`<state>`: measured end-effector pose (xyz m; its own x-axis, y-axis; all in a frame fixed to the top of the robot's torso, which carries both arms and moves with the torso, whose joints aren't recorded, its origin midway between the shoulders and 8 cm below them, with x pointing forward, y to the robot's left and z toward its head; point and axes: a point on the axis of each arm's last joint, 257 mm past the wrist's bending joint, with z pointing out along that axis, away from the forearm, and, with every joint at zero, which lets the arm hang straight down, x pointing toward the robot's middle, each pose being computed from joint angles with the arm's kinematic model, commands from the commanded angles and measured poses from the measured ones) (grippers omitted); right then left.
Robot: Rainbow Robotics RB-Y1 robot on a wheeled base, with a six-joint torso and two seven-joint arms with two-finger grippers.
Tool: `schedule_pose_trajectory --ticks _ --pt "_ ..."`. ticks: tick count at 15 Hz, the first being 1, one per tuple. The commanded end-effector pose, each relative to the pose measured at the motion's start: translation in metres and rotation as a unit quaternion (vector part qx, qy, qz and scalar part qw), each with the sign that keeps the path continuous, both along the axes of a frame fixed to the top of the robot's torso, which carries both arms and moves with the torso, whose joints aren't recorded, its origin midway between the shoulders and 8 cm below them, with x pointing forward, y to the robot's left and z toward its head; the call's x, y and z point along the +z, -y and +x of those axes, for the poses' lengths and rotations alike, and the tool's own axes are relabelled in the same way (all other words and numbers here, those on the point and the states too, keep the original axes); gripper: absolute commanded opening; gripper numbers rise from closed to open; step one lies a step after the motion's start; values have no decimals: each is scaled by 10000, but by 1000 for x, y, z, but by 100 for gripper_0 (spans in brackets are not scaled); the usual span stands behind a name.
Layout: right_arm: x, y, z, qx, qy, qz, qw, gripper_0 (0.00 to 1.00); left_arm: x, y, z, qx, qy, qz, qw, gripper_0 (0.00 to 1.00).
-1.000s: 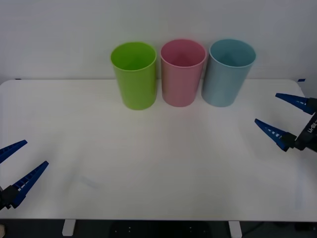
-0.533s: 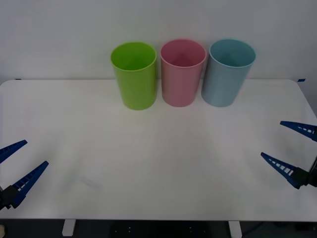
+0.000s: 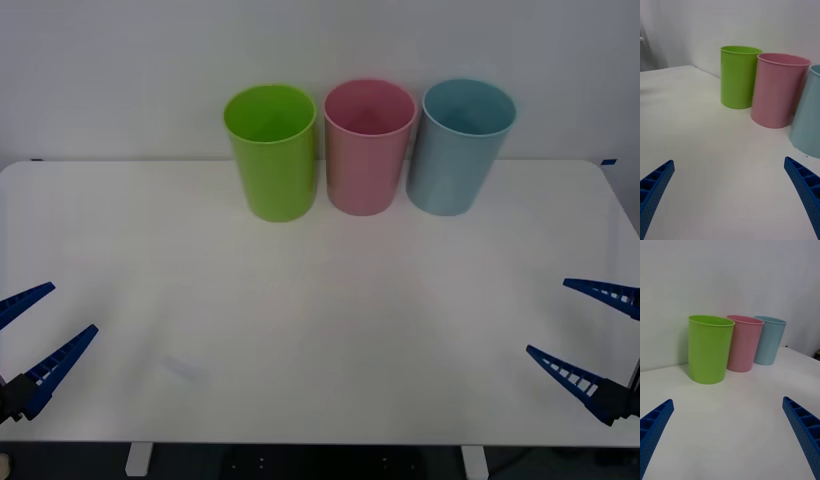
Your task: Grasp the object on the table and drop it into the matching bin: aluminum can to the light blue bin, PET bottle to the pink bin.
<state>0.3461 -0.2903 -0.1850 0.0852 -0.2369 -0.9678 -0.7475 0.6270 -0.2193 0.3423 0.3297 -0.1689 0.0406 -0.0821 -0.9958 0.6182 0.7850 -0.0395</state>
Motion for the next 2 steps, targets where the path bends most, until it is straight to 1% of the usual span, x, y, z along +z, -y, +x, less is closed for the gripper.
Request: schedule_pose_trajectory --ticks 1,2 --pt "-1 0 0 0 -10 -1 10000 100 0 0 0 0 0 0 10000 100" --pt "-1 0 0 0 -10 -1 10000 100 0 0 0 0 0 0 10000 100"
